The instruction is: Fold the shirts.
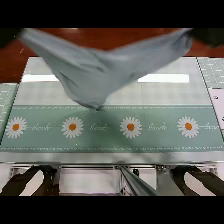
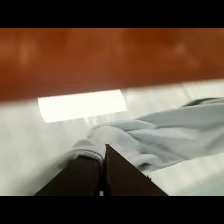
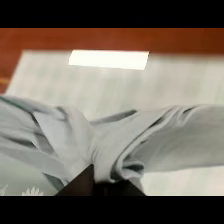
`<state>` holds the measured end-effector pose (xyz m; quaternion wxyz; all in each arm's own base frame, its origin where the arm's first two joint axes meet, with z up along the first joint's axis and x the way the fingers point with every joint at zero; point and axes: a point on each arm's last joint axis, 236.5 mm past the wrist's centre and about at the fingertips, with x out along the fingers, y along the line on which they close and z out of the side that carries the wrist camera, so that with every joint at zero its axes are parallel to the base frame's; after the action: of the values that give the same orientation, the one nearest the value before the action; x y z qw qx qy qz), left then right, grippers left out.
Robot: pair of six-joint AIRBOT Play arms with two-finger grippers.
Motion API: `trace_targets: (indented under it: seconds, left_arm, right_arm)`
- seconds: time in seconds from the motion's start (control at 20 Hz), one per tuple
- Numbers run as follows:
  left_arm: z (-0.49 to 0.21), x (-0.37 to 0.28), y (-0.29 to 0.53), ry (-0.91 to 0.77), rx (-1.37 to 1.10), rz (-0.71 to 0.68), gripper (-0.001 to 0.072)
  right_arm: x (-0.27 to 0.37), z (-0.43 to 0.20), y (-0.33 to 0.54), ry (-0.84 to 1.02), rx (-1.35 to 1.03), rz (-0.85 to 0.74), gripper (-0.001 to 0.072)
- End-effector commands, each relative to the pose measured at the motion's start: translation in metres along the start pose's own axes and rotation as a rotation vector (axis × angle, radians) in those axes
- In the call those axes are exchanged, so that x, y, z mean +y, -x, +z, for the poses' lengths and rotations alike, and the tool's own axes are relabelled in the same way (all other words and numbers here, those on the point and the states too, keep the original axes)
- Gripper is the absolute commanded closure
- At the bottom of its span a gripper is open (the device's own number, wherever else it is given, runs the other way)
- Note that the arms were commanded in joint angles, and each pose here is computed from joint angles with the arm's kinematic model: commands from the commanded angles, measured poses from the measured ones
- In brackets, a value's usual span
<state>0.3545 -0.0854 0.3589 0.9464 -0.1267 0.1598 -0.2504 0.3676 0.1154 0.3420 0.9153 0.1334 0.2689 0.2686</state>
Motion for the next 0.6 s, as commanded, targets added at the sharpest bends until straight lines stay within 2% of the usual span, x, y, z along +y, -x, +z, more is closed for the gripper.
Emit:
trace_targets:
  seconds: [0.0, 0.15, 0.25, 0.4, 0.55]
  left_arm:
    - [0.083, -0.033, 0.094, -0.236, -0.234, 0.193, 0.0688]
    - [0.105, -0.038, 0.176, -0.334, -0.359, 0.478, 0.0688]
    - [0.112, -0.051, 0.222, -0.388, -0.452, 0.583, 0.0688]
    - [0.102, -0.067, 0.244, -0.443, -0.460, 0.560, 0.0688]
    - [0.070, -0.051, 0.208, -0.397, -0.309, 0.494, 0.0688]
  right_arm:
    - [0.078, 0.048, 0.105, 0.233, -0.192, -0.039, 0.0685]
    - [0.111, 0.024, 0.165, 0.322, -0.244, -0.097, 0.0685]
    - [0.118, 0.002, 0.193, 0.342, -0.242, -0.155, 0.0685]
    - [0.111, -0.042, 0.204, 0.304, -0.149, -0.205, 0.0685]
    - [0.094, -0.085, 0.182, 0.219, 0.006, -0.186, 0.0685]
